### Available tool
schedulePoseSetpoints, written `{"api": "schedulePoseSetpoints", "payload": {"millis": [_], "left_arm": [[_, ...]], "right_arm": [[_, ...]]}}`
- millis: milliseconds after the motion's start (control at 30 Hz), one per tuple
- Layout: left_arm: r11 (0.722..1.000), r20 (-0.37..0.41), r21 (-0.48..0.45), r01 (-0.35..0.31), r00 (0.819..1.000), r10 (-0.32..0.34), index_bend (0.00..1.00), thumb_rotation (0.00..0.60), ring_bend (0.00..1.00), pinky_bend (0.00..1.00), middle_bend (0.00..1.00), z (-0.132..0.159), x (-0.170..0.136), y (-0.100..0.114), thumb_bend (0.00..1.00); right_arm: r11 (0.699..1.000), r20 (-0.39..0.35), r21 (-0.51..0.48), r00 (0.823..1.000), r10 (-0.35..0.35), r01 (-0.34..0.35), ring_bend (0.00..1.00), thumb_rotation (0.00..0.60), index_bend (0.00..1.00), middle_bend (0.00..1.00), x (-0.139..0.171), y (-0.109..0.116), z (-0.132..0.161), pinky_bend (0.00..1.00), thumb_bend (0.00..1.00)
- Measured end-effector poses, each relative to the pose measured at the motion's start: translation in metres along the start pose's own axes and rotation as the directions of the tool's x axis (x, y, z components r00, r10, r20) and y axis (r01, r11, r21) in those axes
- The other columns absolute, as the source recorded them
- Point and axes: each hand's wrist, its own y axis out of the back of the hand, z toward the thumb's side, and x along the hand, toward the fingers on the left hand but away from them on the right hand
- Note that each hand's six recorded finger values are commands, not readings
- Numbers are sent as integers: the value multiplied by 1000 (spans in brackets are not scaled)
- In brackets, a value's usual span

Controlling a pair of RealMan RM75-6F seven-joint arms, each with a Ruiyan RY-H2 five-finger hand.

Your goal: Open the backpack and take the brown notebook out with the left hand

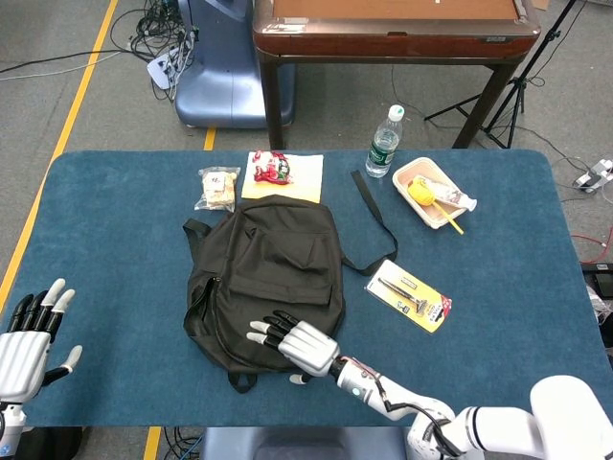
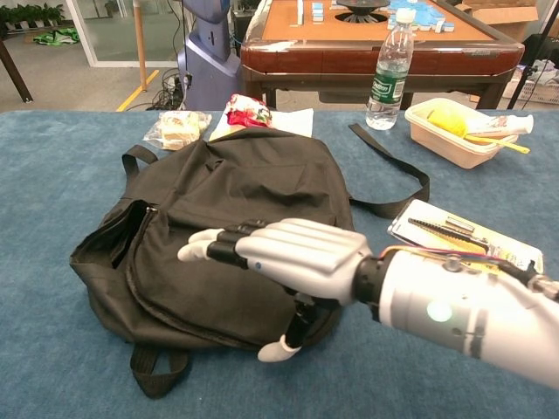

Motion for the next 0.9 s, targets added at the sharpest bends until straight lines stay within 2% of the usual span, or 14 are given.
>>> {"api": "schedulePoseSetpoints", "payload": {"millis": [500, 900], "left_arm": [[1000, 17, -19, 11, 1000, -11, 0, 600, 3, 16, 0, 2, 1, -2, 283], [1000, 19, -23, 15, 1000, -15, 0, 600, 3, 16, 0, 1, 1, -4, 283]], "right_arm": [[1000, 33, 10, 999, -21, 21, 0, 600, 0, 0, -29, -17, 3, 0, 86], [999, 98, 9, 994, -43, 42, 0, 600, 0, 0, -21, -2, -21, 0, 158]]}}
